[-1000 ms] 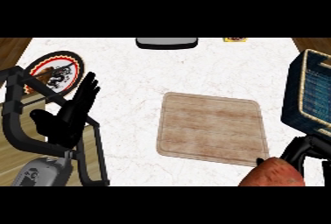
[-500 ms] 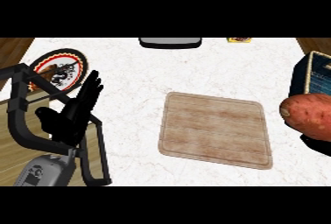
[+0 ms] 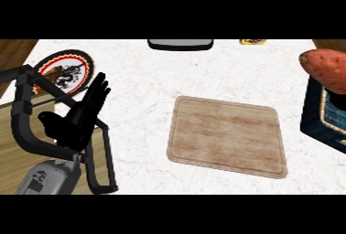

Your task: Pick the sweet potato from the cutting board and place it in the basket

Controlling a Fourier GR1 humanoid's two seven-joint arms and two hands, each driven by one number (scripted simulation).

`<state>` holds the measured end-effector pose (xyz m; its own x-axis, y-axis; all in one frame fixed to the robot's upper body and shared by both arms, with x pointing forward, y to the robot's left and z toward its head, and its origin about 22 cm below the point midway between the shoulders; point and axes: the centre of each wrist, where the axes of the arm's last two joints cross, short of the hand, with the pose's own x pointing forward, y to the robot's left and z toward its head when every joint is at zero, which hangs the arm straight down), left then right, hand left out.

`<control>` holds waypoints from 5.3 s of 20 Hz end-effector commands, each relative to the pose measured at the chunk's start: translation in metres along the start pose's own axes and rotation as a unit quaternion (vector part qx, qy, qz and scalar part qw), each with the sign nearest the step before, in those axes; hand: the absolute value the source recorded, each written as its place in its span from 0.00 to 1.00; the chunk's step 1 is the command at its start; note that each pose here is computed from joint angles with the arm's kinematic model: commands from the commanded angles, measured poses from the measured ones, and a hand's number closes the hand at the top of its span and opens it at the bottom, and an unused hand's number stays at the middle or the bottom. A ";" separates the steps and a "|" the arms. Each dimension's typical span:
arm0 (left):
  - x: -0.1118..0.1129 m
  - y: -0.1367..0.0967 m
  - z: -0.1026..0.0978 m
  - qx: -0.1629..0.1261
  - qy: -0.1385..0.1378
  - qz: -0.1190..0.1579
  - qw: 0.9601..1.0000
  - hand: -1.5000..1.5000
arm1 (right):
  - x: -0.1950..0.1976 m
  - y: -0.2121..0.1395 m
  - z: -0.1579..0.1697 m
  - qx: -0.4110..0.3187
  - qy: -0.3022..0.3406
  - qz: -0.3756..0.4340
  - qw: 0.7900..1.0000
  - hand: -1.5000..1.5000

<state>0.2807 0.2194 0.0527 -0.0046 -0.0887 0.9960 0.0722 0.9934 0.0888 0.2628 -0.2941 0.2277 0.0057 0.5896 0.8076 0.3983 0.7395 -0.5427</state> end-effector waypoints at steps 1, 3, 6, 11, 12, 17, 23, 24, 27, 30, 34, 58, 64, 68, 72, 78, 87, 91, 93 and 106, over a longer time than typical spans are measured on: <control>0.002 0.046 -0.007 0.094 0.021 -0.051 0.994 0.50 | -0.014 -0.003 -0.030 -0.004 0.024 0.041 0.999 1.00; -0.003 0.057 -0.010 0.109 0.026 -0.046 0.993 0.50 | -0.029 -0.001 -0.030 0.017 0.041 0.043 0.998 1.00; -0.005 0.050 -0.003 0.104 0.027 -0.056 0.993 0.50 | -0.048 -0.001 -0.045 0.006 0.052 0.041 0.998 1.00; -0.007 0.055 0.000 0.096 0.019 -0.058 0.994 0.50 | -0.062 -0.004 -0.071 0.002 0.067 0.060 0.996 1.00; 0.000 0.057 -0.003 0.099 0.018 -0.052 0.994 0.50 | -0.079 -0.003 -0.071 0.002 0.080 0.054 0.995 1.00; -0.009 0.068 0.002 0.111 0.025 -0.059 0.992 0.50 | -0.088 -0.020 -0.079 0.014 0.070 0.019 0.997 1.00; -0.005 0.040 0.000 0.078 0.017 -0.044 0.996 0.50 | -0.091 -0.053 -0.083 0.026 -0.022 0.274 0.961 1.00; -0.001 0.040 -0.001 0.078 0.008 -0.050 0.996 0.50 | -0.088 -0.055 -0.085 0.017 -0.052 0.288 0.956 1.00; -0.003 0.042 -0.007 0.088 0.022 -0.052 0.995 0.50 | -0.089 -0.063 -0.088 0.006 -0.108 0.342 0.933 1.00; -0.010 0.048 -0.003 0.089 0.019 -0.056 0.994 0.50 | -0.093 -0.063 -0.093 -0.018 -0.125 0.380 0.916 1.00; -0.002 0.046 -0.004 0.092 0.024 -0.052 0.994 0.50 | -0.100 -0.052 -0.102 -0.014 -0.129 0.385 0.914 1.00; -0.012 0.052 -0.010 0.096 0.023 -0.049 0.994 0.50 | -0.139 -0.037 -0.140 0.074 -0.036 0.437 0.896 1.00; 0.003 0.043 -0.013 0.097 0.018 -0.045 0.994 0.50 | -0.155 -0.036 -0.139 0.085 -0.022 0.474 0.876 1.00; 0.003 0.056 -0.008 0.090 0.022 -0.051 0.994 0.50 | -0.175 -0.026 -0.132 0.082 -0.015 0.471 0.878 1.00; 0.006 0.054 -0.013 0.101 0.023 -0.040 0.994 0.50 | -0.179 -0.029 -0.132 0.103 -0.013 0.482 0.870 1.00; -0.008 0.043 0.002 0.088 0.018 -0.056 0.994 0.50 | -0.186 -0.019 -0.132 0.123 0.012 0.472 0.873 1.00; 0.004 0.054 -0.008 0.099 0.021 -0.046 0.994 0.50 | -0.198 -0.025 -0.129 0.159 0.073 0.465 0.868 1.00; -0.002 0.071 -0.004 0.097 0.022 -0.055 0.994 0.50 | -0.200 -0.021 -0.128 0.151 0.099 0.474 0.862 1.00; 0.000 0.059 -0.012 0.097 0.023 -0.044 0.994 0.50 | -0.195 -0.032 -0.132 0.145 0.117 0.461 0.868 1.00; -0.004 0.074 -0.004 0.113 0.029 -0.049 0.992 0.50 | -0.164 -0.059 -0.151 0.007 0.064 0.205 0.977 0.00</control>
<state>0.2795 0.2217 0.0526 0.0148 -0.0936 0.9955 0.0547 0.9942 0.0927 0.3781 -0.4760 0.1440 0.3227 0.8539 0.4083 0.2234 0.3504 -0.9096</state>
